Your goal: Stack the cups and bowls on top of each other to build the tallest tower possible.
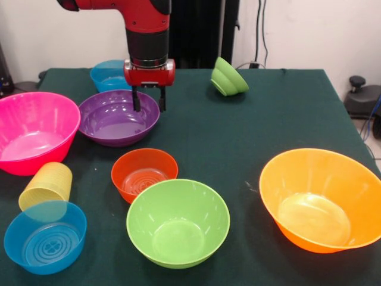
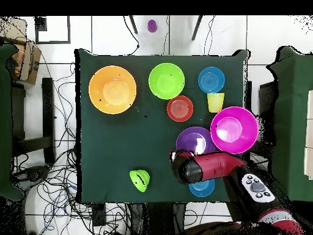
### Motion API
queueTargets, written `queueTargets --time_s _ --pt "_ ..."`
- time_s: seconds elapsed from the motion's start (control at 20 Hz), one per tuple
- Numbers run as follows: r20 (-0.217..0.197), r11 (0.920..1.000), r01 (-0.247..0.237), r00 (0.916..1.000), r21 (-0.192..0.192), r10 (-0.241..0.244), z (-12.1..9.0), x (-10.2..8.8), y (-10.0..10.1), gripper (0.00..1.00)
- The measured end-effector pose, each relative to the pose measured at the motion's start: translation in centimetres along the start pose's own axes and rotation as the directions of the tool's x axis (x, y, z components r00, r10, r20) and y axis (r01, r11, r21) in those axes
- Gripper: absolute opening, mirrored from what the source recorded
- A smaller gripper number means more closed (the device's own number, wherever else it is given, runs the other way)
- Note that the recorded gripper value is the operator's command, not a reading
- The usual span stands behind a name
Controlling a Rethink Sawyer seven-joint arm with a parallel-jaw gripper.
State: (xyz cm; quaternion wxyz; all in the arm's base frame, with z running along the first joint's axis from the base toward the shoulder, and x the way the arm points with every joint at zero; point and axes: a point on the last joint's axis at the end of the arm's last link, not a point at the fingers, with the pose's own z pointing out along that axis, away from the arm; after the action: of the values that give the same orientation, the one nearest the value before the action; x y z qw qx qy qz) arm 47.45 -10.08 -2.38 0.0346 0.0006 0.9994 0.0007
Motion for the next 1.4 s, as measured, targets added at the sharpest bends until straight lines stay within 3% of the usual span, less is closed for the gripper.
queueTargets --time_s 1.35,1.4 --pt "0.000 1.0000 -0.008 1.0000 -0.001 0.008 -0.01 0.00 -0.16 1.00" --pt "0.000 1.0000 -0.007 1.0000 -0.001 0.007 -0.01 0.01 -0.14 0.00"
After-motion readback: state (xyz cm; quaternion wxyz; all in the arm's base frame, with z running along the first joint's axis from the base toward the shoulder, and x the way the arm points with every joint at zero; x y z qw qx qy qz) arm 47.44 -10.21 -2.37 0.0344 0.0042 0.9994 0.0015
